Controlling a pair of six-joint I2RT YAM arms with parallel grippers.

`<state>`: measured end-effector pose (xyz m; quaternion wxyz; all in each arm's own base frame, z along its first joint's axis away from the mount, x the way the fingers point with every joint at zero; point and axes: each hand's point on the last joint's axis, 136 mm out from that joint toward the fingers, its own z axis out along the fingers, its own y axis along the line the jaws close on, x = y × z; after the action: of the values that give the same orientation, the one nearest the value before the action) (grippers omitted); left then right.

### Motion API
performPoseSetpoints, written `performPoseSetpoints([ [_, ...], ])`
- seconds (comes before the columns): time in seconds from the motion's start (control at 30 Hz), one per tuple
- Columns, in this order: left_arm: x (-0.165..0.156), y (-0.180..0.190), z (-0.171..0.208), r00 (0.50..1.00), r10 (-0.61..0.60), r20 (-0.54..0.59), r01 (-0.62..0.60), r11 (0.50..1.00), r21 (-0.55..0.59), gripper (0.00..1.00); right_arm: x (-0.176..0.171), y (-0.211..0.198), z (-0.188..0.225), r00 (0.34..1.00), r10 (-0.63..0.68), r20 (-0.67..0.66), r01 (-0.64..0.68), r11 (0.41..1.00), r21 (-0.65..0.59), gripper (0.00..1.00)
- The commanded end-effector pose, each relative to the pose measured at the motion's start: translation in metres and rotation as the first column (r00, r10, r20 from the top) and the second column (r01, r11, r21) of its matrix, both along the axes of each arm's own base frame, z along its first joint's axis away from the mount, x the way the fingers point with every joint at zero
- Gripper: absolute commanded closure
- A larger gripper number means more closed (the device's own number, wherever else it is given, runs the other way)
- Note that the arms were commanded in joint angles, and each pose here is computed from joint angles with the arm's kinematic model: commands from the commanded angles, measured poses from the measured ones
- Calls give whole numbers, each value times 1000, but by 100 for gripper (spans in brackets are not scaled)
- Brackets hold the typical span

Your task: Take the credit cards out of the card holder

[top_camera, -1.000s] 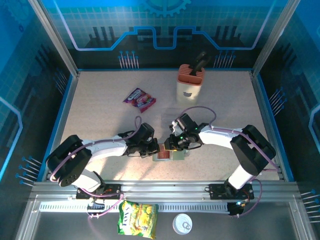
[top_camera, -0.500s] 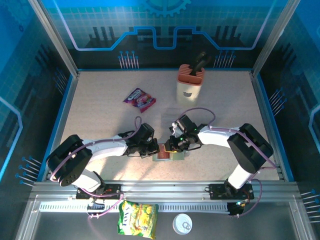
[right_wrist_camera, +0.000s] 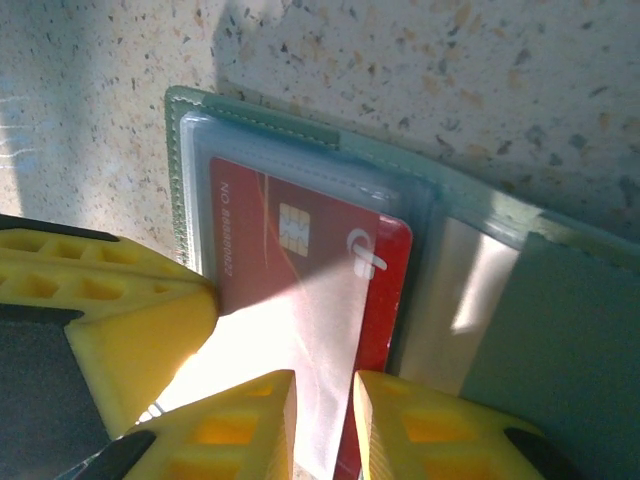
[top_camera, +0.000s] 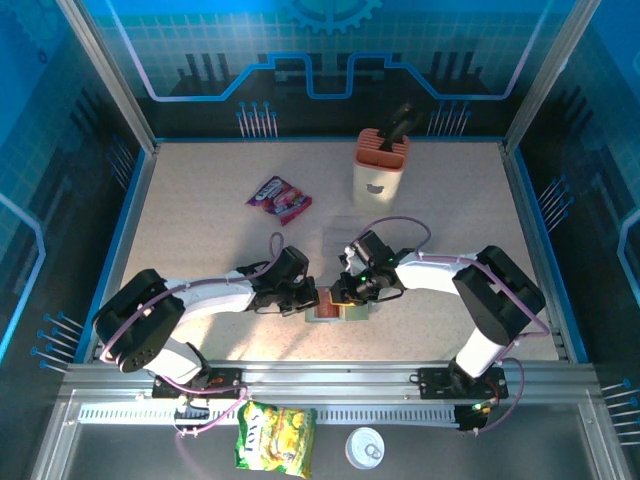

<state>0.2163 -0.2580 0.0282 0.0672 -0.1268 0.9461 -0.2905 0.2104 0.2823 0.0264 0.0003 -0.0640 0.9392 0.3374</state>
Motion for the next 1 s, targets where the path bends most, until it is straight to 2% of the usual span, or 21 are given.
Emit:
performPoseSetpoints([
  [0.0,-5,6,-9,999,1,-33,0,999,34,100,-2,-19,-6,1000,-18,-4,18,997,-77,77],
  [0.33,-3,8,-6,1000,5,-22,-5,999,38,100,-1,-18,6,1000,-16,16,17,998,-57,77],
  [0.53,7,0,14,999,7,39,-7,1000,-12,100,-1,-9,22,1000,-6,23,6,1000,6,76],
  [0.7,11,-12,30,998,-39,52,41,998,-40,100,1,-14,31,999,-23,44,22,1000,20,73],
  [0.87,11,-21,27,997,-65,32,67,997,-43,100,3,-21,34,997,-56,46,54,998,46,71],
  [0.97,10,-21,21,997,-77,27,78,997,-18,100,1,-21,36,998,-56,28,54,996,75,66],
])
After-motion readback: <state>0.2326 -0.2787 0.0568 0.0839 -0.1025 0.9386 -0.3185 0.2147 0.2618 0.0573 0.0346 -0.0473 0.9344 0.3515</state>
